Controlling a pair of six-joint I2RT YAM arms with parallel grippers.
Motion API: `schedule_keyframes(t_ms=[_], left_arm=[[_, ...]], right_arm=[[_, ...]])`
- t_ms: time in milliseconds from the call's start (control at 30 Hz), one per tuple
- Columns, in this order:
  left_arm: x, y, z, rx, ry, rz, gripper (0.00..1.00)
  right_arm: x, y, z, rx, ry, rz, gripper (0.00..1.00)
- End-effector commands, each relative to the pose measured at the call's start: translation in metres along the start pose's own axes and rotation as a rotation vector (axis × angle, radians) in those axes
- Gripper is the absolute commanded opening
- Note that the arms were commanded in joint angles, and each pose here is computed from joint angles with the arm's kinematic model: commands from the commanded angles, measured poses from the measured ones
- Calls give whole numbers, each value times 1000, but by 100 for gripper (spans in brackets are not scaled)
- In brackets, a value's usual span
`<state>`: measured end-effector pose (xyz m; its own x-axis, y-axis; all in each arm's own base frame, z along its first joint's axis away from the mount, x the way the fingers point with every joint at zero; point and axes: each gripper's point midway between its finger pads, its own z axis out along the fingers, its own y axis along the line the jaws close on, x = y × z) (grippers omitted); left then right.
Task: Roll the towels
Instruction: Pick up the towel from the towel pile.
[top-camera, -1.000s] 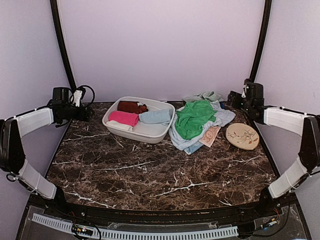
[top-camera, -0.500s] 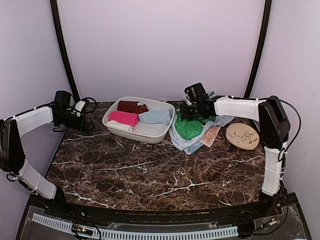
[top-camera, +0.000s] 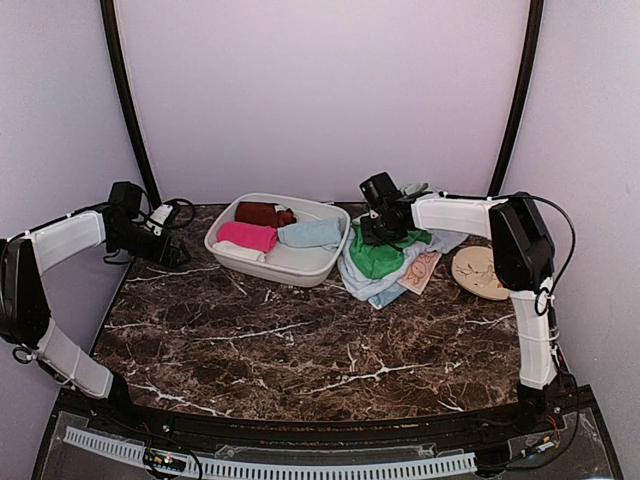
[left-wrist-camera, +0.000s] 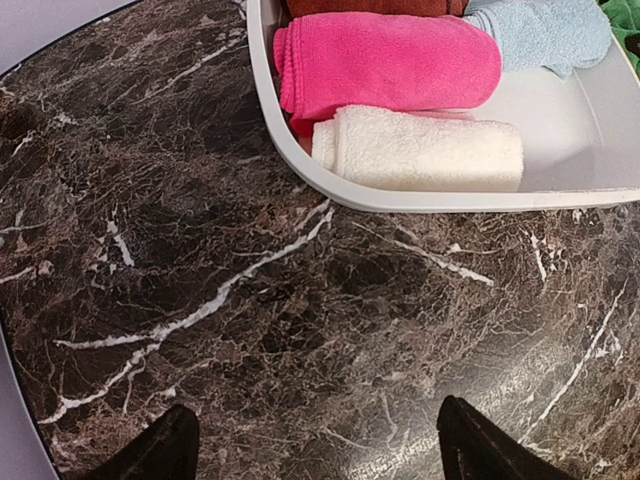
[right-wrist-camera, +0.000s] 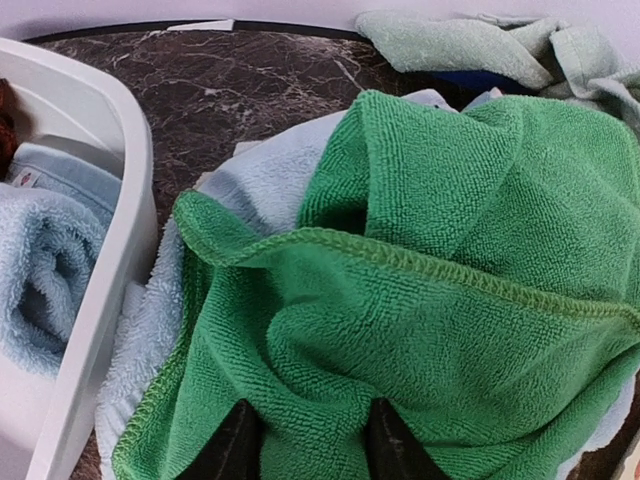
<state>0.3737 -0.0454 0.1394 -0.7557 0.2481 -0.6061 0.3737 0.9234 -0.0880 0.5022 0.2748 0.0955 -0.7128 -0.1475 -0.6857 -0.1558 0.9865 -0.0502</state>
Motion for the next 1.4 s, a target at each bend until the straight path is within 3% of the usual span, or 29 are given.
schedule_keyframes(t_ms=[0,167,433,667,900,1233,1367], left_arm=[[-5,-5,-17,6,-18,24,85],[-5,-6,-22,1,-21,36,84],[-9,-12,-28,30,-28,52,85],[-14,-24,-35,95,-36,68,85],[-19,-36,-44,152,-56,79,85],[-30,-49,-63,208,-94,96,86],[-37,-58,-76,243,-121,104,86]], right_arm=[[-21,1,-4,-6,-46,13,28],[-59,-3,-31,-9,-115,11,0],[-123,-22,-127,-32,-287,-7,0],[-143,-23,-218,-129,-407,-23,0],[-146,35,-307,-381,-509,-104,0],[-189,125,-456,-772,-743,-130,0],[-184,144,-477,-860,-780,-126,0]])
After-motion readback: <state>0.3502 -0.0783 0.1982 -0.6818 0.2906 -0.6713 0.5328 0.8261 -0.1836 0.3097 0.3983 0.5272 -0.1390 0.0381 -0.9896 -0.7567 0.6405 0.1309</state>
